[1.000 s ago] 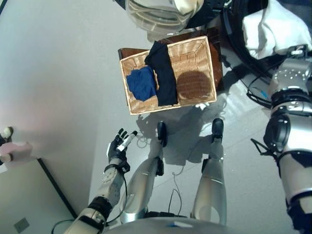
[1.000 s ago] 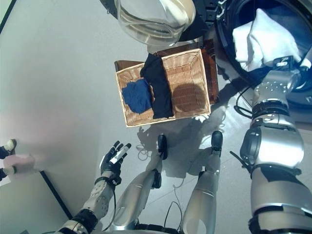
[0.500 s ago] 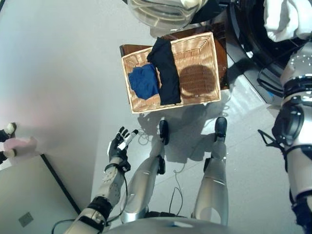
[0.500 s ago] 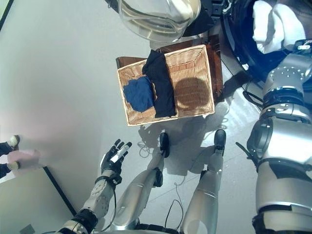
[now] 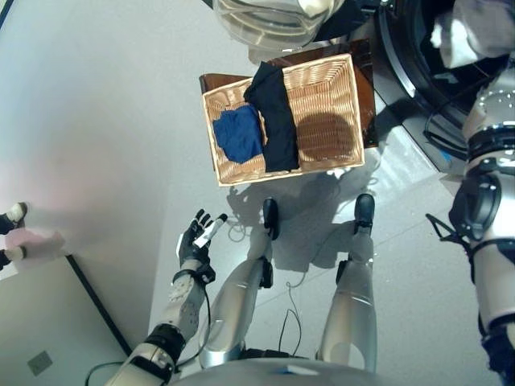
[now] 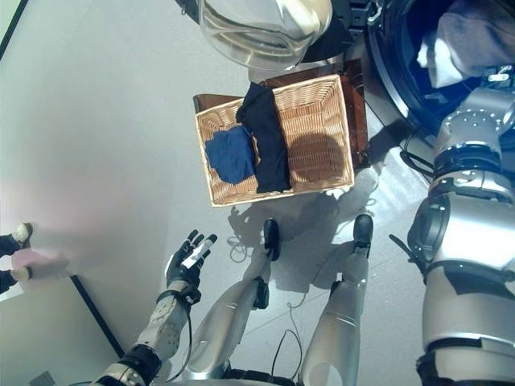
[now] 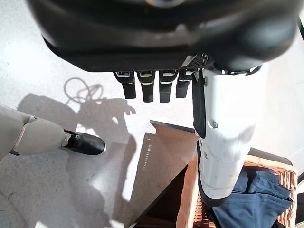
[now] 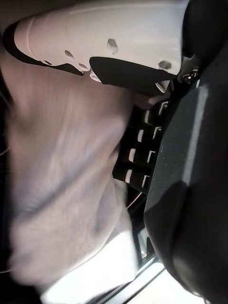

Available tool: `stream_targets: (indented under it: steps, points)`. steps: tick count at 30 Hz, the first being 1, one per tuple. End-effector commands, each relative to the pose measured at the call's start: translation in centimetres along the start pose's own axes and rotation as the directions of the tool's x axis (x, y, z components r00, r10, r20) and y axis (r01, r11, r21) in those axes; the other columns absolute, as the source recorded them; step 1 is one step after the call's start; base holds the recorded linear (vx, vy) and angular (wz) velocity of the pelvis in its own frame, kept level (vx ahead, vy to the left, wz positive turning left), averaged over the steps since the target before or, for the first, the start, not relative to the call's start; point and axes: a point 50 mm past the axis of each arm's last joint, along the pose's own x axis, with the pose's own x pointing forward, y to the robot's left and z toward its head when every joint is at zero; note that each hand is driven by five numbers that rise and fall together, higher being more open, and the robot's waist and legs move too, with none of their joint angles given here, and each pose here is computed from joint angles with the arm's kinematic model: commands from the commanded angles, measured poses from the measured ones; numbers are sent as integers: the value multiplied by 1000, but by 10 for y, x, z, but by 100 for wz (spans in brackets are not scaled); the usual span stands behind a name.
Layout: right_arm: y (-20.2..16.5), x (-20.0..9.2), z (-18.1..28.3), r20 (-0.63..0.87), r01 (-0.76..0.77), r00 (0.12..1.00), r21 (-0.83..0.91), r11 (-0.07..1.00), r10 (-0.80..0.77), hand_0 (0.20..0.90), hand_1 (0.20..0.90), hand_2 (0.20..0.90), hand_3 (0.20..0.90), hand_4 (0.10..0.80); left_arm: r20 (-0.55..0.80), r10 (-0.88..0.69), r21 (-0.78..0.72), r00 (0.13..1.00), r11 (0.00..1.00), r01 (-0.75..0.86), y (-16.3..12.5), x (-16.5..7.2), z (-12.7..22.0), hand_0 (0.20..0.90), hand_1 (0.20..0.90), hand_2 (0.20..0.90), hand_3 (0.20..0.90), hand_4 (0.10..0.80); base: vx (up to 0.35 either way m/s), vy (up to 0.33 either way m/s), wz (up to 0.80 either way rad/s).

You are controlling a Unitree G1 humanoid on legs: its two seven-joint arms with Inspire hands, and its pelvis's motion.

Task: Pick up the clothes and place them into the washing machine

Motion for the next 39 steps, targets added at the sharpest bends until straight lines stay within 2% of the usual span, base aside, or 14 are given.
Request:
stream_targets:
  steps: [1,14,23,25,33,36,38,39]
  points:
    - [100,-31,57,224,-371,898,-83,925,380,900,900,900,900,800,71,39,-10,997,999,-38,13,-3,11,900,900,900,900,800,0,0,0]
    - [89,-30,38,178,-374,901,-139,917,395,900,900,900,900,800,79,55,-19,995,998,-54,16,-2,13,900,900,900,900,800,0,0,0]
    - [66,-38,-9,60,-414,892,-290,863,448,900,900,900,900,800,110,69,-42,992,997,-64,16,0,20,900,900,900,900,800,-4,1,3]
    - [50,-43,-31,-3,-434,884,-379,817,468,900,900,900,900,800,122,77,-56,990,996,-71,16,1,24,900,900,900,900,800,-25,-7,5]
    - [4,-56,-75,-120,-436,886,-545,716,448,900,900,900,900,800,168,93,-65,982,994,-83,19,-1,35,900,900,900,900,800,-19,-5,4]
    - [-9,-67,-91,-174,-466,866,-623,629,469,900,900,900,900,800,176,105,-55,979,994,-96,22,-1,37,900,900,900,900,800,-6,12,10]
    - [-13,-68,-94,-177,-460,867,-642,613,465,900,900,900,900,800,181,107,-49,978,994,-99,22,-1,38,900,900,900,900,800,0,0,0]
    - [-21,-76,-105,-210,-476,855,-678,560,474,900,900,900,900,800,192,111,-47,975,993,-104,22,-1,40,900,900,900,900,800,0,0,0]
